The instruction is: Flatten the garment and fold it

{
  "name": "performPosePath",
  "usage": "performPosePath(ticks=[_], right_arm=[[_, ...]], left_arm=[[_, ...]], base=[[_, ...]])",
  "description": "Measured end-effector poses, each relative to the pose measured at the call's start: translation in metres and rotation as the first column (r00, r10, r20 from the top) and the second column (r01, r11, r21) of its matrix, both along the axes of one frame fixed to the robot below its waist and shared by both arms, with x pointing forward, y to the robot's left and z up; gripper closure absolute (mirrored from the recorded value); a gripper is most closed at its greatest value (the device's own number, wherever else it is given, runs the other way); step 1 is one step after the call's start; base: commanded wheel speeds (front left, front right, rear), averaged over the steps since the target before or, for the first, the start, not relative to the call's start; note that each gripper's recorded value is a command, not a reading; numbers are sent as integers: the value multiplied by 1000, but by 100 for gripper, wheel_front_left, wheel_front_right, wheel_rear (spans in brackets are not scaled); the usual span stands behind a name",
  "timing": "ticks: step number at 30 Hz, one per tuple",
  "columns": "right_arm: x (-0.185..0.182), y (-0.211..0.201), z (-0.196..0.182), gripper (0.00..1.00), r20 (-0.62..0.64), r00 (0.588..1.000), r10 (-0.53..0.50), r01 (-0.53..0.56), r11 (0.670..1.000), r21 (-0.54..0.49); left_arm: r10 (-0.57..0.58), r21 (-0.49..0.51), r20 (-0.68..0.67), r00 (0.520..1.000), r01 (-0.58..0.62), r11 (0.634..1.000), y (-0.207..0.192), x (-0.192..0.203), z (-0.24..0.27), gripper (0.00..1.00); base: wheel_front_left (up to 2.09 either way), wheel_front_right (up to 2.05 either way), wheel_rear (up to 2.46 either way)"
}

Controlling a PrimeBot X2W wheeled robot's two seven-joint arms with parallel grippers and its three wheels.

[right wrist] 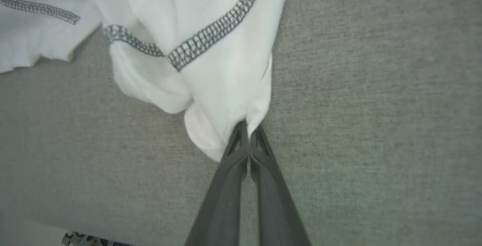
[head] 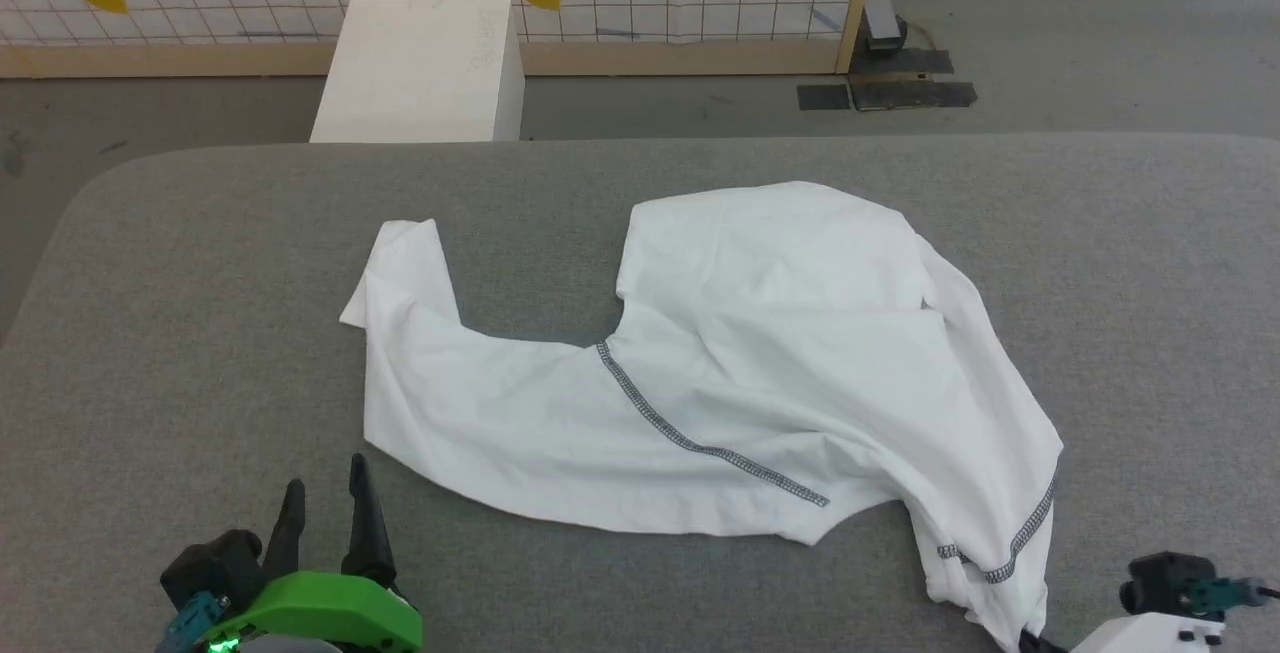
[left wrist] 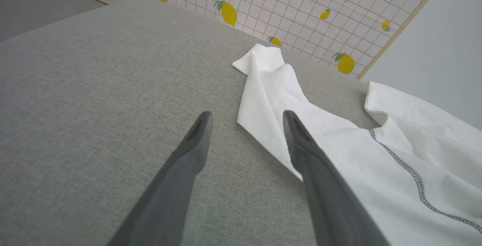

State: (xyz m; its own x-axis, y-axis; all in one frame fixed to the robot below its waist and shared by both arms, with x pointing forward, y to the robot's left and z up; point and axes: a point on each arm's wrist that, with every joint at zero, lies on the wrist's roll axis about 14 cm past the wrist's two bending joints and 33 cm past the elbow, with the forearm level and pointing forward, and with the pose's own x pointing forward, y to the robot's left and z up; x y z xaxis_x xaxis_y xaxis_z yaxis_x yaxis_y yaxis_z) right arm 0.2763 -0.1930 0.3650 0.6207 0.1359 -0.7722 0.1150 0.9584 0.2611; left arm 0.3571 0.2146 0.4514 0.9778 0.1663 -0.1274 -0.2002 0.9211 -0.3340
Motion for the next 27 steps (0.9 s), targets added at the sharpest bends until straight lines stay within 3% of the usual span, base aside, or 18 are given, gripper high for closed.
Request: performPosePath(ticks=[1, 2, 6, 11, 15, 18, 22, 27], right_arm=[[3, -3, 2, 64, 21, 1000, -21, 21, 1000, 9], [5, -5, 3, 0, 36, 999, -36, 35, 999, 14], [32, -30, 29, 0, 198, 970, -142, 139, 990, 25], [64, -80, 78, 0, 431, 853, -293, 305, 951, 42], [71, -110, 99, 0, 510, 789, -342, 388, 921, 17], [76, -118, 107, 0, 536, 768, -350, 408, 913, 11], [79, -119, 108, 0, 543, 761, -354, 414, 910, 13], [75, -120, 97, 0, 524, 770, -365, 422, 907, 11]], left_arm=[[-4, -3, -6, 1000, 4, 1000, -1, 1, -2, 0], [-6, -5, -9, 1000, 6, 1000, -2, 1, -2, 0], [-21, -34, -33, 999, 20, 999, -8, 4, -7, 0], [-75, -105, -62, 995, 68, 992, -26, 15, -7, 0], [-160, -162, -165, 973, 133, 978, -48, 29, -11, 0], [-229, -192, -341, 912, 171, 966, -65, 29, -31, 0], [-255, -144, -510, 821, 210, 967, -67, 25, -50, 0], [-283, -159, -595, 752, 235, 959, -71, 21, -63, 0]], base=[[0, 0, 0], [0, 0, 0], [0, 0, 0], [0, 0, 0], [0, 0, 0], [0, 0, 0], [0, 0, 0], [0, 0, 0]])
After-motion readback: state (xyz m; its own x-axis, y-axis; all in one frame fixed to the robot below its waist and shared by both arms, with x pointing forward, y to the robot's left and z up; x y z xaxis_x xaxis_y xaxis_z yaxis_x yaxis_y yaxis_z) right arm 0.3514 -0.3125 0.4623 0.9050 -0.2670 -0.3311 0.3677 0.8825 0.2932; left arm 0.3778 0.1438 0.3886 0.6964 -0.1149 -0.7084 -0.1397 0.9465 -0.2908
